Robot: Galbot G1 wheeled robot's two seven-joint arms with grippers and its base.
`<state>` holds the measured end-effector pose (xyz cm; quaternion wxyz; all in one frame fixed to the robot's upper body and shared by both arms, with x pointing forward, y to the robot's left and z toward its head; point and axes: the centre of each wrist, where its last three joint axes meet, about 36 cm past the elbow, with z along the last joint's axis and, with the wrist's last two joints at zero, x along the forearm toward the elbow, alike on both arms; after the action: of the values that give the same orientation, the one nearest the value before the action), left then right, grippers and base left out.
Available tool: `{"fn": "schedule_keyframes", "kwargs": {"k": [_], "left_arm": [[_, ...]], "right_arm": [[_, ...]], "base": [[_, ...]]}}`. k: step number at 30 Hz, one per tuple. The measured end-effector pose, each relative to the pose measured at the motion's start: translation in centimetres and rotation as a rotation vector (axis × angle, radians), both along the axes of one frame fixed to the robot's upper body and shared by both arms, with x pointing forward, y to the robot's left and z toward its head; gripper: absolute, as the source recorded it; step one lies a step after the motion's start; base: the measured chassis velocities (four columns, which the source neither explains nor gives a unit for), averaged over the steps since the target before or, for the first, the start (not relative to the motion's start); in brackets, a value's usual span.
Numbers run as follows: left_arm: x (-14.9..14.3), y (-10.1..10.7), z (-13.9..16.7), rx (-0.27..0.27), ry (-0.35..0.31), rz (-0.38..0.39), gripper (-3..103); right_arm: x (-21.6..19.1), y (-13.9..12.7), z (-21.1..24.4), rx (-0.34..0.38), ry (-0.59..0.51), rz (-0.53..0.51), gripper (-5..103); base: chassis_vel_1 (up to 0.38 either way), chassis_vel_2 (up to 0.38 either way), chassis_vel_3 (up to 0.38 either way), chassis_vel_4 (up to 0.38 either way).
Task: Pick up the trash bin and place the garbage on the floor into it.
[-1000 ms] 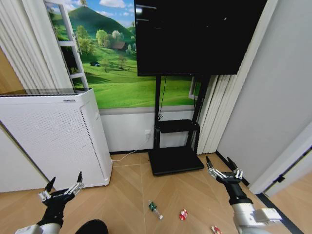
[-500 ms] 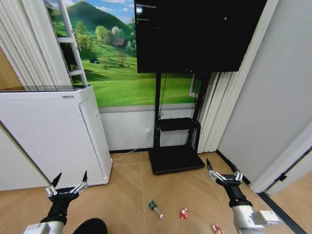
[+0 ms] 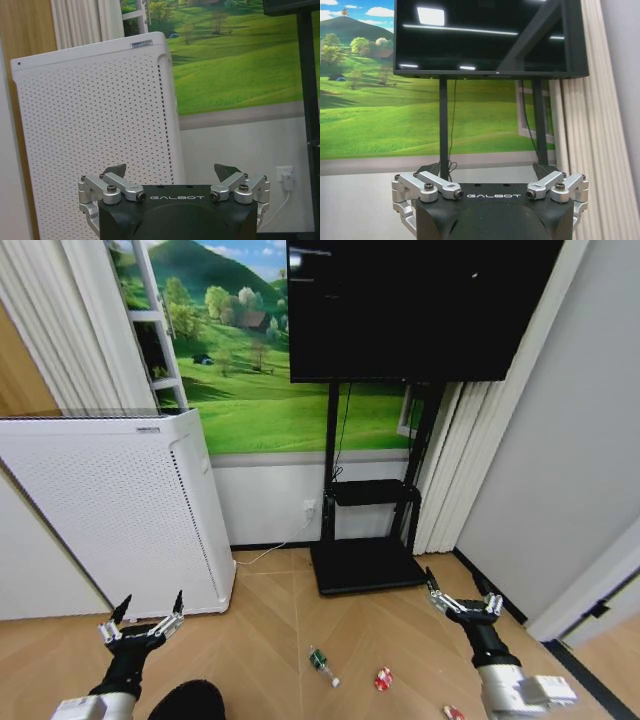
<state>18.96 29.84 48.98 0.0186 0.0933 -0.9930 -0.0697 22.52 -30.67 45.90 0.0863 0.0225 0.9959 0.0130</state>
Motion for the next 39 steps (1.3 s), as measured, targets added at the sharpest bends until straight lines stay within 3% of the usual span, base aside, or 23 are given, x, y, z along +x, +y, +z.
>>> {"fn": "schedule_keyframes", "kwargs": {"k": [15,39], "left_arm": [[0.1,0.5,-0.6,0.044,0.005,-0.002,99],[0.2,0.7,-1.1,0.041,0.003,-0.04,98]], "right_arm": [[-0.1,-0.1,-0.4,-0.004,0.011,-0.01,100],[-0.3,0.0,-0.8,0.0,0.008,-0.046,100]], "base": [[0.027,0.026,0.026,0.024],[0.0,0.0,0.0,0.0]]}}
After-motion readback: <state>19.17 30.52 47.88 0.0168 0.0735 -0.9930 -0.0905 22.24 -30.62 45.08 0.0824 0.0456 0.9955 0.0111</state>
